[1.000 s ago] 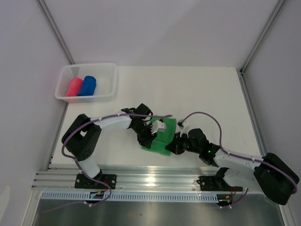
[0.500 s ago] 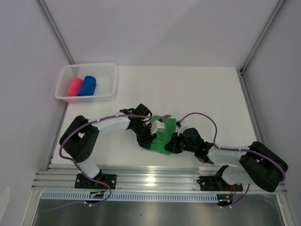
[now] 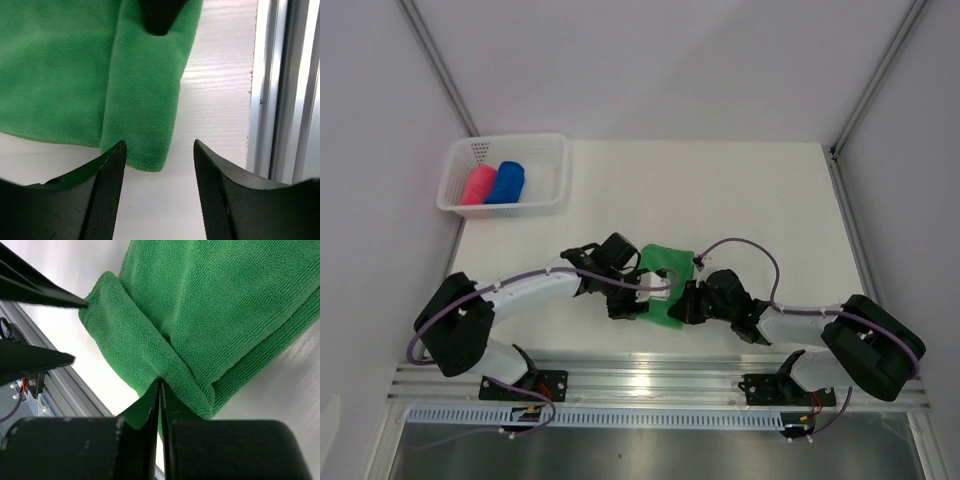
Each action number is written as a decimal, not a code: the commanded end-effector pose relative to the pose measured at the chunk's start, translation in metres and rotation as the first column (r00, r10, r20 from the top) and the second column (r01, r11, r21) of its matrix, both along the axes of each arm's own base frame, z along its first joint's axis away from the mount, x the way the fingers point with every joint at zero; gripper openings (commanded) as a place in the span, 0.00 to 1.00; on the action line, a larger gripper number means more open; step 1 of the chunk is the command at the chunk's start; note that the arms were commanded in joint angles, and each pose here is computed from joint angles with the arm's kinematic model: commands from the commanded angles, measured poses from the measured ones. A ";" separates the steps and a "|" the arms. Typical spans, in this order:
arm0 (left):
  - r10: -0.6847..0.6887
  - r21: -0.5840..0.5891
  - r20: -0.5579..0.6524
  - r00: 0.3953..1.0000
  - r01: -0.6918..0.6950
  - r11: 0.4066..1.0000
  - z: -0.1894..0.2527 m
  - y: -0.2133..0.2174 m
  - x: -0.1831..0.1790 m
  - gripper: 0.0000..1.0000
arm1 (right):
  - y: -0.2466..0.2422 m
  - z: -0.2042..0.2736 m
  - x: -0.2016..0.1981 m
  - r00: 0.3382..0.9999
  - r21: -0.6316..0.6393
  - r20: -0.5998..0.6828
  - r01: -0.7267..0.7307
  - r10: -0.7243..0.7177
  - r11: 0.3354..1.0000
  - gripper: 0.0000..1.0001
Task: Roll the towels
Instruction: Roll the towel
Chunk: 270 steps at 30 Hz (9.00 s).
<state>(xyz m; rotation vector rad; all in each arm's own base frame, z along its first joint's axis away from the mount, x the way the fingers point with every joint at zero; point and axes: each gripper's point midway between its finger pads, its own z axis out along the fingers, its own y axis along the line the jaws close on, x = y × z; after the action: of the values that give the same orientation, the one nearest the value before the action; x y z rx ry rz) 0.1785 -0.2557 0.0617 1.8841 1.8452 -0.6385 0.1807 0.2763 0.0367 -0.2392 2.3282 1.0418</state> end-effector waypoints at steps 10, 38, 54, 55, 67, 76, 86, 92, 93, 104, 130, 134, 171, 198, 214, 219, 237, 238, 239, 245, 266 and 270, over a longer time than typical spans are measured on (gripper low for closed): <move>-0.157 0.104 0.282 0.947 0.132 0.986 -0.024 -0.004 0.013 0.61 | -0.001 -0.001 0.007 1.000 -0.003 0.011 0.023 -0.023 1.000 0.06; -0.051 0.036 -0.053 0.997 0.053 0.998 -0.014 0.015 -0.020 0.01 | 0.006 0.067 -0.023 0.894 -0.021 0.371 -0.263 0.252 0.965 0.29; -0.077 0.033 -0.245 0.966 0.088 0.996 0.001 0.015 -0.025 0.08 | 0.018 0.092 -0.055 0.493 -0.303 0.729 -0.390 0.475 0.870 0.45; -0.081 0.041 -0.254 0.964 0.094 0.995 -0.001 0.016 -0.026 0.09 | 0.018 0.091 -0.049 0.490 -0.337 0.727 -0.355 0.480 0.872 0.45; -0.079 0.064 -0.288 0.954 0.101 0.993 -0.004 0.014 -0.023 0.11 | 0.022 0.089 -0.033 0.351 -0.533 0.726 -0.256 0.591 0.806 0.50; -0.080 0.071 -0.297 0.952 0.105 0.992 -0.008 0.013 -0.021 0.11 | 0.027 0.049 -0.063 0.341 -0.557 0.628 -0.431 0.699 0.710 0.53; -0.091 0.053 -0.326 0.941 0.114 0.992 -0.007 0.015 -0.028 0.12 | 0.028 0.022 -0.043 0.426 -0.593 0.588 -0.350 0.688 0.725 0.53; -0.101 0.059 -0.333 0.938 0.127 0.990 -0.009 0.018 -0.030 0.12 | 0.023 0.018 -0.036 0.471 -0.596 0.583 -0.306 0.662 0.743 0.52; -0.103 0.058 -0.331 0.938 0.129 0.990 -0.009 0.018 -0.029 0.13 | 0.022 0.018 -0.037 0.475 -0.595 0.582 -0.305 0.660 0.744 0.52; -0.077 0.050 -0.311 0.947 0.097 0.994 -0.009 0.022 -0.027 0.31 | 0.020 0.010 -0.049 0.561 -0.539 0.531 -0.355 0.636 0.764 0.00; -0.006 -0.046 -0.339 0.941 -0.010 0.999 -0.003 0.040 -0.056 0.21 | 0.027 0.035 -0.089 0.779 -0.131 0.278 -0.548 0.561 0.826 0.00; 0.071 -0.051 -0.291 0.954 -0.090 0.995 0.000 0.033 -0.036 0.38 | 0.024 0.031 -0.085 0.808 -0.077 0.216 -0.545 0.548 0.835 0.00; 0.195 -0.062 0.062 0.979 -0.191 0.980 0.018 0.008 0.056 0.51 | 0.008 -0.016 0.004 0.890 0.029 -0.176 -0.422 0.420 0.906 0.00; 0.251 0.105 -0.174 0.952 -0.236 0.966 -0.038 0.019 0.035 0.43 | 0.029 0.076 -0.011 0.927 -0.016 0.292 -0.241 0.235 0.970 0.16; 0.247 0.094 -0.162 0.955 -0.234 0.968 -0.032 0.021 0.038 0.46 | 0.056 0.051 0.012 0.971 0.104 0.218 -0.127 0.102 0.986 0.05; 0.240 0.079 -0.130 0.962 -0.231 0.970 -0.021 0.020 0.043 0.46 | 0.047 0.025 0.025 0.991 0.099 0.122 -0.061 0.049 0.993 0.04; 0.118 -0.067 0.097 0.988 -0.112 0.991 0.034 0.013 0.038 0.54 | 0.034 -0.026 0.024 0.997 0.098 -0.066 0.049 -0.043 0.994 0.02; 0.104 -0.053 0.130 0.986 -0.098 0.994 0.030 0.014 0.039 0.54 | 0.034 -0.026 0.024 0.997 0.098 -0.065 0.046 -0.039 0.994 0.02; 0.105 -0.028 0.176 0.979 -0.101 0.994 0.020 0.017 0.043 0.54 | 0.034 -0.026 0.023 0.997 0.096 -0.066 0.042 -0.036 0.995 0.02; 0.038 0.083 0.315 0.948 -0.067 0.994 -0.015 0.026 0.044 0.57 | 0.034 -0.022 0.022 0.999 0.086 -0.051 0.018 -0.014 0.996 0.02; -0.126 0.244 0.360 0.924 0.037 0.969 -0.069 0.034 0.026 0.18 | 0.033 -0.004 0.016 0.997 0.068 0.025 -0.070 0.068 0.995 0.06; -0.121 0.221 0.289 0.950 0.057 0.974 -0.063 0.038 0.009 0.06 | 0.030 0.015 0.009 0.978 0.041 0.140 -0.161 0.154 0.986 0.12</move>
<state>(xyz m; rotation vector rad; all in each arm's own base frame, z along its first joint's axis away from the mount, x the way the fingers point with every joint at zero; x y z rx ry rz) 0.2215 -0.2408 0.0218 1.9781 1.5568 -0.0559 0.2074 0.3176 0.0556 -0.2965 2.1800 1.1875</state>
